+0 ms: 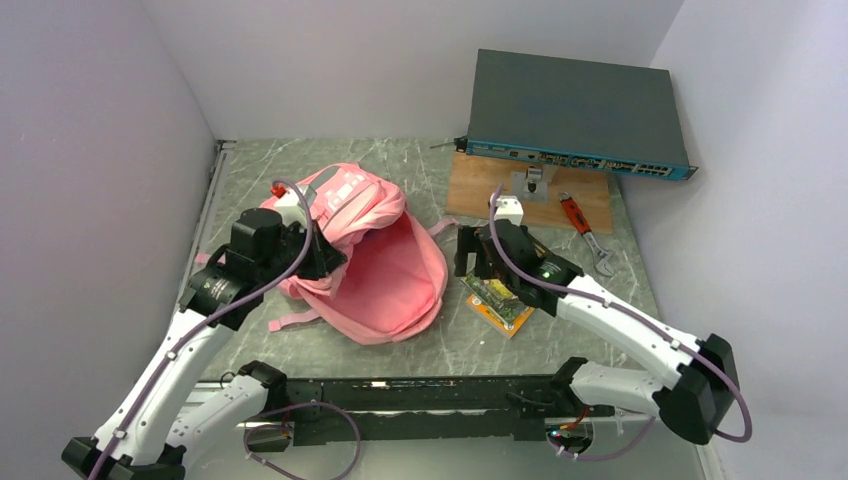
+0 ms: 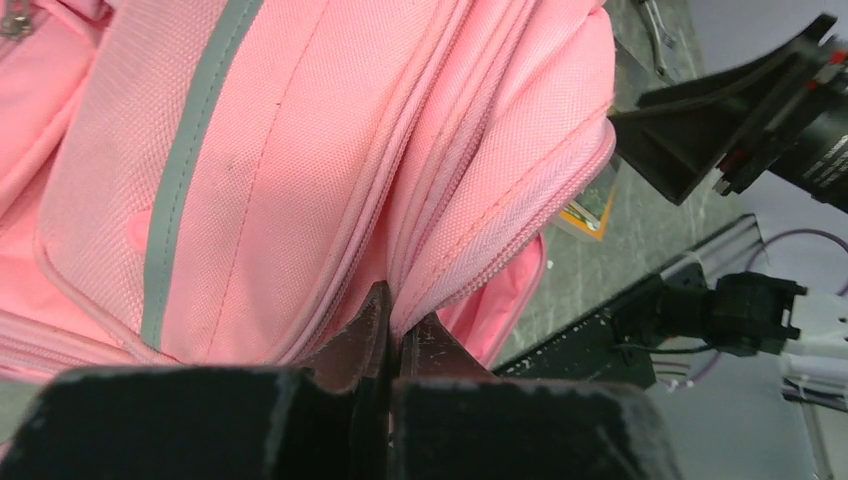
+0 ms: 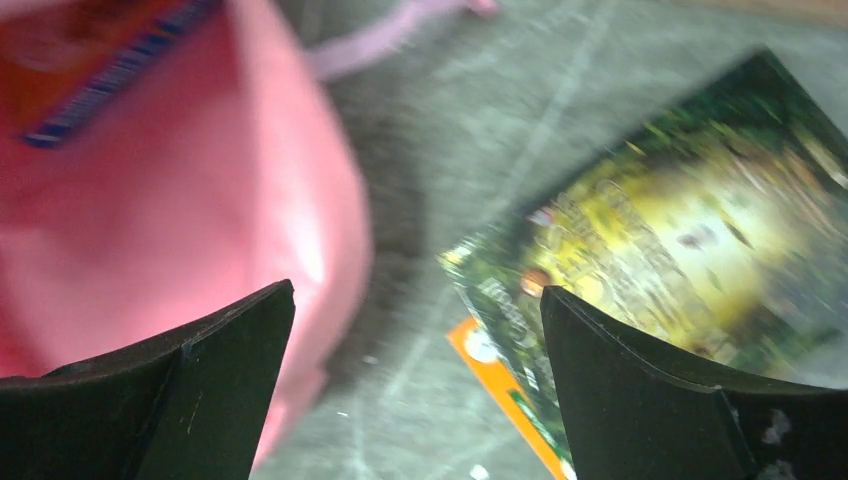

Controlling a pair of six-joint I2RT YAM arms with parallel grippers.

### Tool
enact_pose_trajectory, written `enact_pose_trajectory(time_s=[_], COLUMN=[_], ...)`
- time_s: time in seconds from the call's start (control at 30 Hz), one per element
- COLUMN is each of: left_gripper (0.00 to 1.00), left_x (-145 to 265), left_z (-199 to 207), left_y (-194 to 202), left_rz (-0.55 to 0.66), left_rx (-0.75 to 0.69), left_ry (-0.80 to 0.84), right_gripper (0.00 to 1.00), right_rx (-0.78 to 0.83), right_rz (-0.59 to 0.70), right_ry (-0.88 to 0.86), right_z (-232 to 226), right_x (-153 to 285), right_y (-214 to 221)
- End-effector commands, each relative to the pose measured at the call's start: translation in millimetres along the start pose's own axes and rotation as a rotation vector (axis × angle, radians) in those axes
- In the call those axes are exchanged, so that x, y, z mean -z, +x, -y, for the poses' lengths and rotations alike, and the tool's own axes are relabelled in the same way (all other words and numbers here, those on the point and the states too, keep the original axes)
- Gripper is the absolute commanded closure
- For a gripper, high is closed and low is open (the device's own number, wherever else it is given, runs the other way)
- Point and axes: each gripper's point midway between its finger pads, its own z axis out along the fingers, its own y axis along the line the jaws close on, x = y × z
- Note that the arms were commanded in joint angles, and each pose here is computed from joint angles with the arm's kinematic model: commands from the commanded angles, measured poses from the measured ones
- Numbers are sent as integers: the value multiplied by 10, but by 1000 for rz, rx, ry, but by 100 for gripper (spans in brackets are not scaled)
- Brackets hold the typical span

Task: Pack the student bag
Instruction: Place the book in the student bag, then pick up the book from the center of the board.

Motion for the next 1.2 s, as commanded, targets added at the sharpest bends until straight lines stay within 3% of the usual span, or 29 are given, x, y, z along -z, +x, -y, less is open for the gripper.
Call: enact_pose_trajectory(time_s=[0.0,0.2,0.6,0.93,1.17], left_gripper=[100,100,100,100,100], left_x=[111,151,443,599,558], left_z=[-136,-161,-381,-498,-512], left_y=[-313,-331,-357,-347,-304], left_rz=[152,176,318,382,360], left_rx=[-24,-15,64,81,72], left_ry=[-97,-112,-227,-282,-282], right_gripper=[4,5,4,7,10], right_rx=[56,114,444,557,638], right_rz=[-99,-176,-277,-251,-227], right_ry=[313,360,565,612,698], right_z=[551,630,432,299,369], right_x=[112,117,-17,-430,-662], right_y=[147,324,633,765,867])
